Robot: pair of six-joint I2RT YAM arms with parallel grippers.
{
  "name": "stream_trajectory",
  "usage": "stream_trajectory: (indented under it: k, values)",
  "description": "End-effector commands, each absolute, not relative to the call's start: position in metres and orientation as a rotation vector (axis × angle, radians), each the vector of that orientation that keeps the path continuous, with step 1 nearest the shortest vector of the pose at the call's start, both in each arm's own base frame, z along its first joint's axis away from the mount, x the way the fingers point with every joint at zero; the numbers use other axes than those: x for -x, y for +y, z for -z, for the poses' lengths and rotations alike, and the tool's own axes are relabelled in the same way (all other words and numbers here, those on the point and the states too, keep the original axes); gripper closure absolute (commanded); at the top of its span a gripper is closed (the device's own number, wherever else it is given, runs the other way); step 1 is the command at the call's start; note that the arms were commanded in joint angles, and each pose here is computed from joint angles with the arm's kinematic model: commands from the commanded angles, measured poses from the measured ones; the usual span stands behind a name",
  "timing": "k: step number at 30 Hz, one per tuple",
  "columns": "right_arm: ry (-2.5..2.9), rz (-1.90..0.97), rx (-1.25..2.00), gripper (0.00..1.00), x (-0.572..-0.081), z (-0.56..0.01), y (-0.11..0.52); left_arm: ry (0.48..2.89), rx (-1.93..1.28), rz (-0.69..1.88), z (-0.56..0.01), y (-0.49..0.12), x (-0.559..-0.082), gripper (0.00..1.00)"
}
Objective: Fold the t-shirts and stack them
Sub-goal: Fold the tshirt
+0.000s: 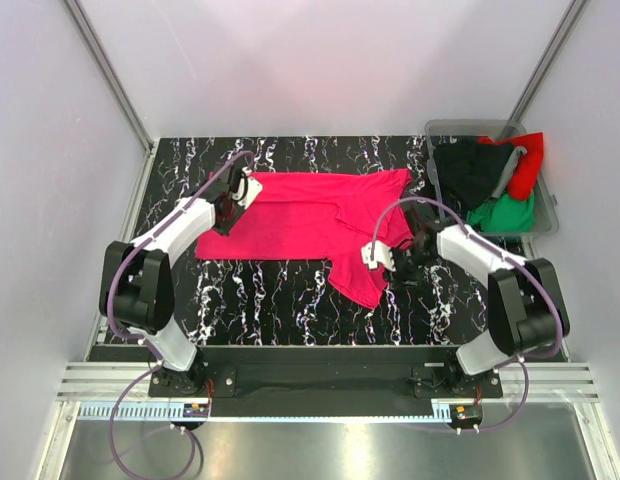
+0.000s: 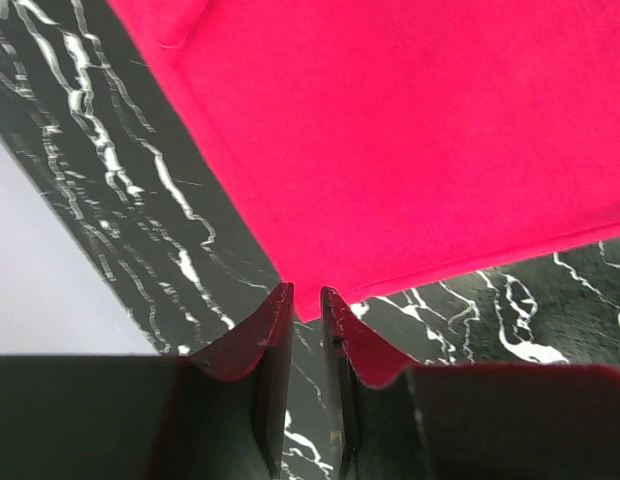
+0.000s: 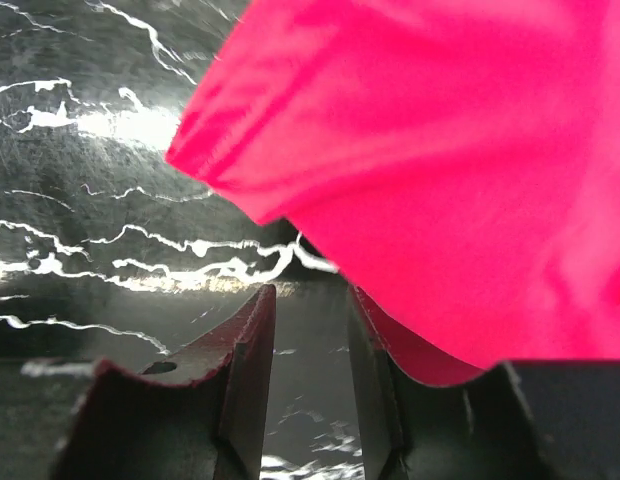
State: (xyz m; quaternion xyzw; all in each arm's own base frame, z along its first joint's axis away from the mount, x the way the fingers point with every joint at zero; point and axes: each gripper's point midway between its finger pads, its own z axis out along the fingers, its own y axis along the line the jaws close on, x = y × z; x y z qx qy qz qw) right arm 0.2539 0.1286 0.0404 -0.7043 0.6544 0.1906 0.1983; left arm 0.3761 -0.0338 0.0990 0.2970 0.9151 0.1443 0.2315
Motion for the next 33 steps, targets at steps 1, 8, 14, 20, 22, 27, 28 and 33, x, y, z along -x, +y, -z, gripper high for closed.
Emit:
stream_trajectory:
  k: [1, 8, 14, 20, 22, 27, 28, 33]
  values:
    - [1.426, -0.445, 2.08, 0.59, -0.261, -0.067, 0.156, 2.496, -0.774, -0.33, -0.102, -0.034, -0.381, 0.77]
    - [1.179, -0.49, 2.132, 0.55, -0.233, -0.075, 0.183, 2.55, -0.75, -0.318, -0.085, -0.024, -0.374, 0.78]
    - [1.144, -0.553, 2.176, 0.55, -0.219, -0.073, 0.19, 2.561, -0.745, -0.313, -0.077, -0.023, -0.373, 0.78]
    - [1.163, -0.622, 2.261, 0.56, -0.207, -0.056, 0.19, 2.561, -0.727, -0.316, -0.078, -0.02, -0.371, 0.78]
    - [1.176, -0.644, 2.301, 0.56, -0.202, -0.05, 0.188, 2.56, -0.727, -0.324, -0.078, -0.018, -0.371, 0.78]
    - [1.198, -0.665, 2.347, 0.56, -0.201, -0.041, 0.186, 2.563, -0.717, -0.338, -0.077, -0.013, -0.371, 0.78]
    - [1.21, -0.666, 2.364, 0.56, -0.201, -0.037, 0.184, 2.566, -0.718, -0.337, -0.076, -0.013, -0.37, 0.78]
    - [1.224, -0.675, 2.384, 0.55, -0.201, -0.03, 0.183, 2.563, -0.712, -0.343, -0.076, -0.011, -0.373, 0.78]
